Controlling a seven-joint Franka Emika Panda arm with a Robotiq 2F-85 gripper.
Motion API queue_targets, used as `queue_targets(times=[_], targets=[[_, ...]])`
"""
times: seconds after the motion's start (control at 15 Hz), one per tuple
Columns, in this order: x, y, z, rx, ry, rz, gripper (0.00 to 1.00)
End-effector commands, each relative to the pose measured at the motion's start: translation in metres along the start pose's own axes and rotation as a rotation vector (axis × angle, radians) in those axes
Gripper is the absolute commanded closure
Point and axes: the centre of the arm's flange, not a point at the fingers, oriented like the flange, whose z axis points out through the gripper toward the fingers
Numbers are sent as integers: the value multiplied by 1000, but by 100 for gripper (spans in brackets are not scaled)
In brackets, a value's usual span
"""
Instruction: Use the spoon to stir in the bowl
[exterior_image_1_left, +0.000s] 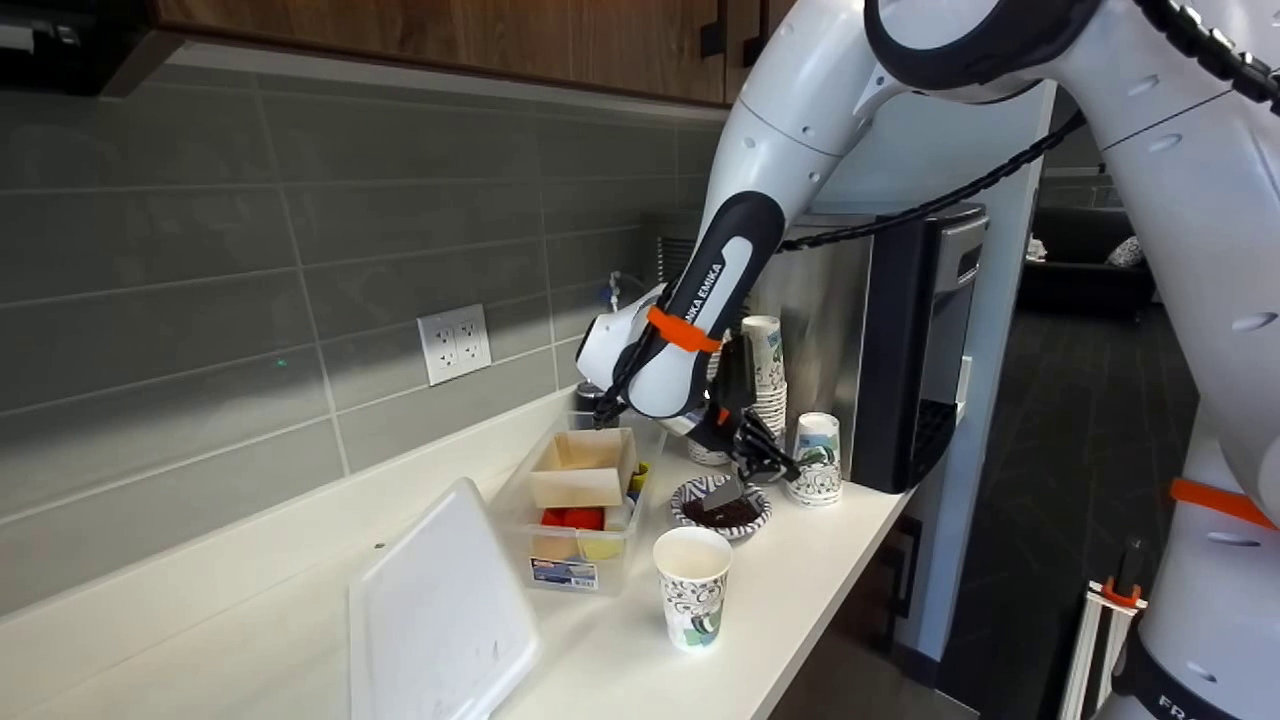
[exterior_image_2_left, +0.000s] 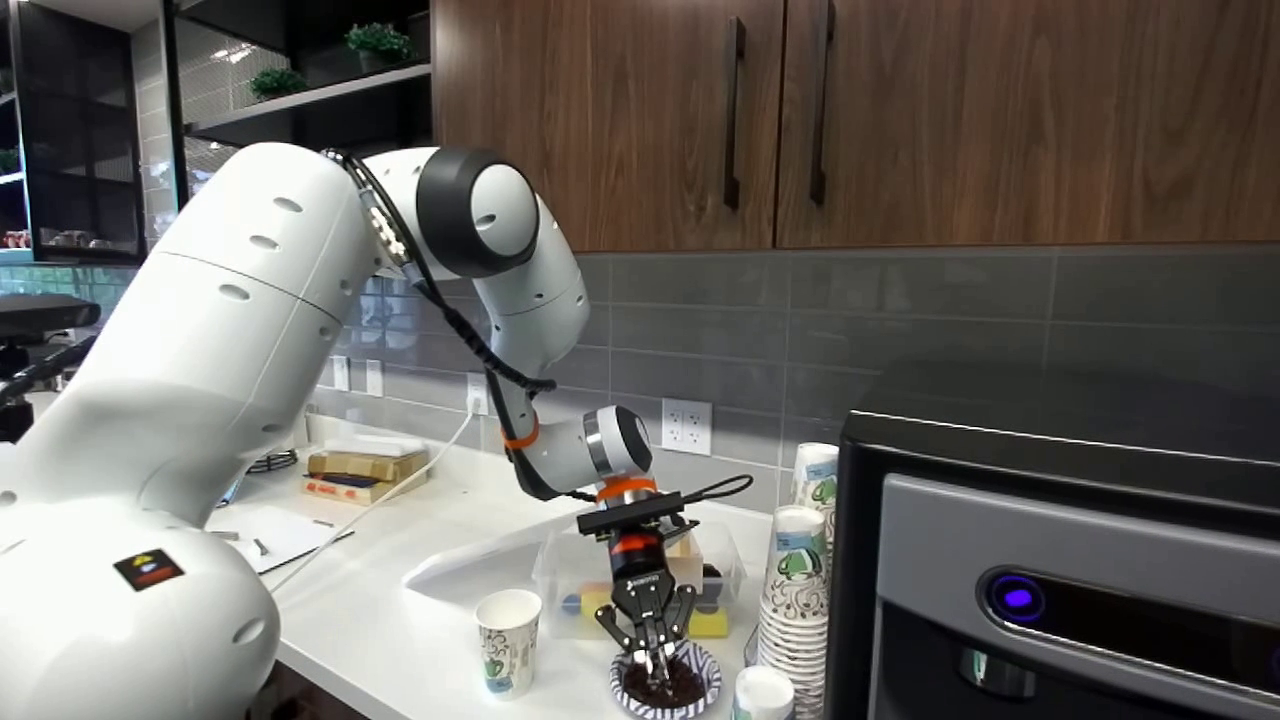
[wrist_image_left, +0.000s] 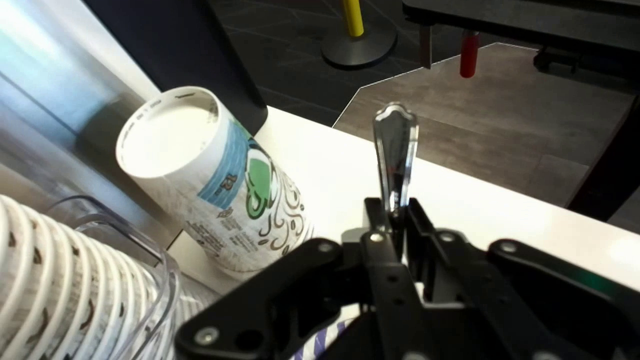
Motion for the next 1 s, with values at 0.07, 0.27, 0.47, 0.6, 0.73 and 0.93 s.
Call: queue_targets(times=[0.07,0.27,0.47,0.6,0.73,0.93], targets=[[2,19,-1,-10,49,83,97],[0,24,4,-24,-3,165,97],[-4,22,13,-22,-117,202,97],[-5,16,20,-15,-189,189,97],[-5,8,26,-9,-233,150,97],[0,-6,30,-13,-227,70,97]])
